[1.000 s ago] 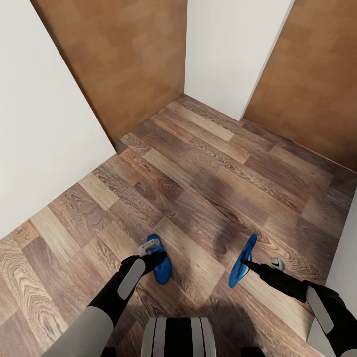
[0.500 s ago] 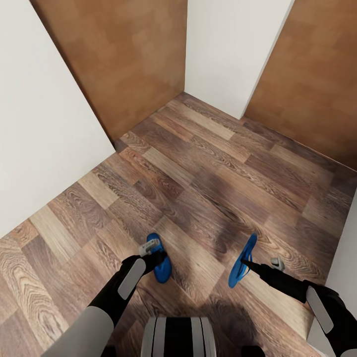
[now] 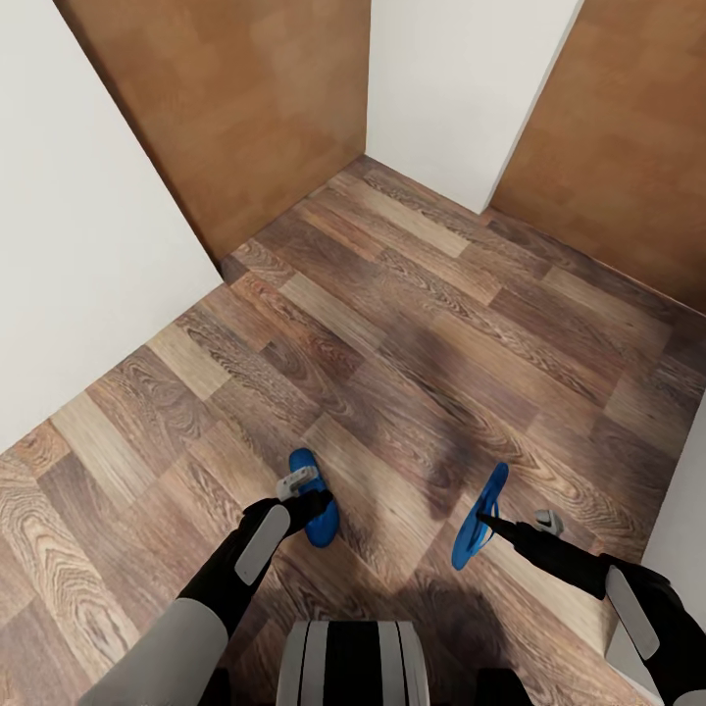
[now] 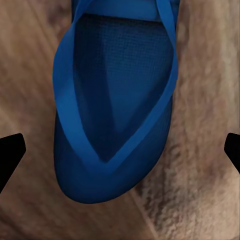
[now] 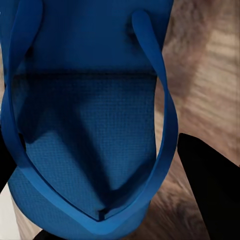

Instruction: In the bedroom, move the book from the bed onto either nightstand, and place the two sandals side by side next to the bed.

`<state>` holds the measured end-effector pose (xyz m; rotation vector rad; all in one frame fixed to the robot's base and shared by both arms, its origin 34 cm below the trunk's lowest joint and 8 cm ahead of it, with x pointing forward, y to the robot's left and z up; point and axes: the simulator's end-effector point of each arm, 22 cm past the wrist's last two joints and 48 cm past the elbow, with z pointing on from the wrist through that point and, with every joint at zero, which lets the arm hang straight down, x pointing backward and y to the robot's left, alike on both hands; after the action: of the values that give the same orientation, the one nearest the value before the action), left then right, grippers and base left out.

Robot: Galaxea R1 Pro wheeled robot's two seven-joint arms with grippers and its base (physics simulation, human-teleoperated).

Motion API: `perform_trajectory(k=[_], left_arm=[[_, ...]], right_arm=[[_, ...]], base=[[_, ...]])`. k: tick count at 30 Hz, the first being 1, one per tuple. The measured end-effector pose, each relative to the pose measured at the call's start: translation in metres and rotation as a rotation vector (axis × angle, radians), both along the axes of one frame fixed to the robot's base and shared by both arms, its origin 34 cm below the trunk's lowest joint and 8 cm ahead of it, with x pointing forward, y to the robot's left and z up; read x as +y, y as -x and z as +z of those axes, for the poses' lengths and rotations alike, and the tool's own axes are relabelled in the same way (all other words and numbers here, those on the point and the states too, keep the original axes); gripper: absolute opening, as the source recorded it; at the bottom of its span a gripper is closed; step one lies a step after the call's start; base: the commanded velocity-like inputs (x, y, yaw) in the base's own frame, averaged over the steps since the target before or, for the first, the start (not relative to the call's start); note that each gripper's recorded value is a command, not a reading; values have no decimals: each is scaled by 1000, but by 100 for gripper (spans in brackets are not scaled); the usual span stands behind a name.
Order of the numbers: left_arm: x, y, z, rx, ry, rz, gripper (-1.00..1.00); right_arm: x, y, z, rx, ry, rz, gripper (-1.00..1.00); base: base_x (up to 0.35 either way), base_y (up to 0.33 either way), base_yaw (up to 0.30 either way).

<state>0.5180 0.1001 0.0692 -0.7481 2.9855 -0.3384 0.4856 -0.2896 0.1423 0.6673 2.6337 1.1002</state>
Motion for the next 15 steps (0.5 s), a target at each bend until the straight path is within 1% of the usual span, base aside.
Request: perform_trajectory(k=[7,15], left_arm=[[0,0,0,0,1,0,100],[0,14,-15,33,0,0,100]], right_arm=[[0,0,0,-1,0,0,-100],[0,12,-14,33,1,1,-100]], base=[[0,0,0],[0,0,0]])
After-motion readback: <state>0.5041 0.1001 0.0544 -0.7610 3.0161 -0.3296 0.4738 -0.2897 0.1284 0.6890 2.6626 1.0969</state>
